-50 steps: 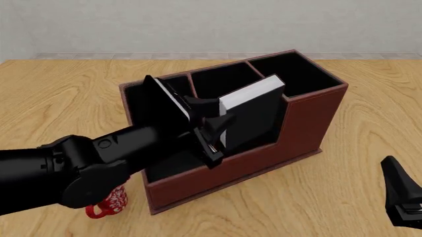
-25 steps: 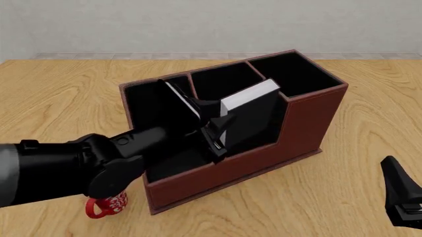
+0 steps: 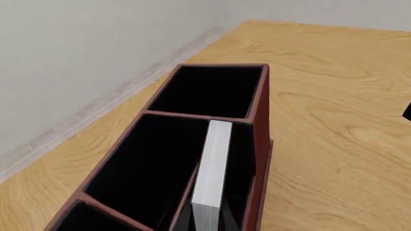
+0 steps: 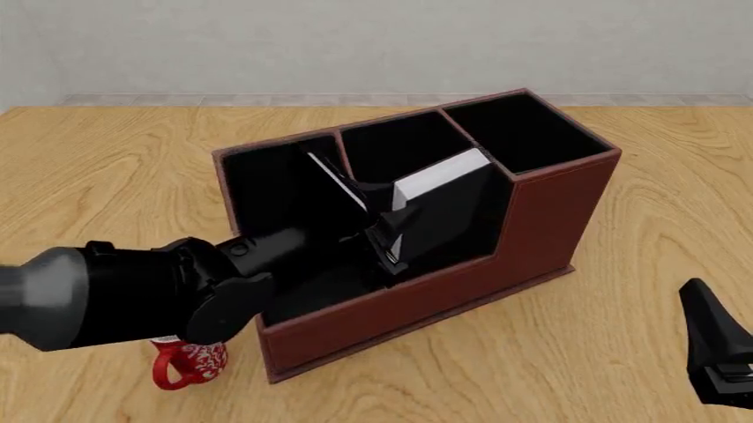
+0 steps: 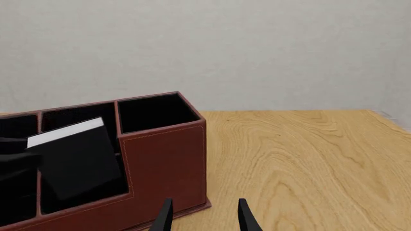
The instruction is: Pick up the book and place it in the back compartment of the caddy.
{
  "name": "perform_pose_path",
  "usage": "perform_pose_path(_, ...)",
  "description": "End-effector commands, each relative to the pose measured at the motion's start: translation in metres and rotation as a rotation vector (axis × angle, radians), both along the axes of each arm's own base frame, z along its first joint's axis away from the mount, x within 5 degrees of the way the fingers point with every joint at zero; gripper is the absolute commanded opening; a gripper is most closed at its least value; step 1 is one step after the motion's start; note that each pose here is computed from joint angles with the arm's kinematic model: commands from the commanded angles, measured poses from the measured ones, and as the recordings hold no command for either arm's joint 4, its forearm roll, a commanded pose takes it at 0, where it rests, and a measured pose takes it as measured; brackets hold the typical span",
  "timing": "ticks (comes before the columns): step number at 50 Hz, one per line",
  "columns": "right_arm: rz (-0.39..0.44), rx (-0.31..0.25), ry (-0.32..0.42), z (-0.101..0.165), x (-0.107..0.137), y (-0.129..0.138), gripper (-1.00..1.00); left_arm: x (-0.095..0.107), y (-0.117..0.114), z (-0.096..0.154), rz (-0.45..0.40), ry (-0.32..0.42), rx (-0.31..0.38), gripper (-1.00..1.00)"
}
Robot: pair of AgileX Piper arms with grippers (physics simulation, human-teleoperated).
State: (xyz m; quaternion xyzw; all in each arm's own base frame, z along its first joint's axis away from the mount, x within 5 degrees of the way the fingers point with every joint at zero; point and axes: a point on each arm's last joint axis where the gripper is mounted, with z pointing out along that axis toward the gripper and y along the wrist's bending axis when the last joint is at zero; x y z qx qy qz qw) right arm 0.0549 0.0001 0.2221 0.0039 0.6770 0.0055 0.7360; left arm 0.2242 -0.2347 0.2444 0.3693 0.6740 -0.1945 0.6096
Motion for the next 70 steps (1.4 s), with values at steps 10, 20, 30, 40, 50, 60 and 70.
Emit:
perform_pose_path(10,0.0,0.0,0.0,0.0,0.0,0.0,1.0,0.01,0.0,-0.014,0.021,-0.009,0.012,-1.0)
perform_pose_path(20,0.0,0.001,0.0,0.0,0.0,0.0,1.0,0.01,0.001,-0.023,0.023,0.001,0.023,-1.0)
perform_pose_path(30,0.0,0.0,0.0,0.0,0.0,0.0,1.0,0.011,0.001,-0.021,0.025,0.001,0.026,-1.0)
perform_pose_path(40,0.0,0.0,0.0,0.0,0.0,0.0,1.0,0.011,0.0,-0.022,0.023,0.005,0.025,-1.0)
perform_pose_path(50,0.0,0.0,0.0,0.0,0.0,0.0,1.0,0.011,0.002,-0.021,0.027,0.007,0.021,1.0)
perform_pose_path(60,0.0,0.0,0.0,0.0,0.0,0.0,1.0,0.012,0.002,-0.023,0.029,0.007,0.023,1.0)
perform_pose_path(70,0.0,0.0,0.0,0.0,0.0,0.0,1.0,0.009,0.004,-0.02,0.029,0.005,0.018,1.0)
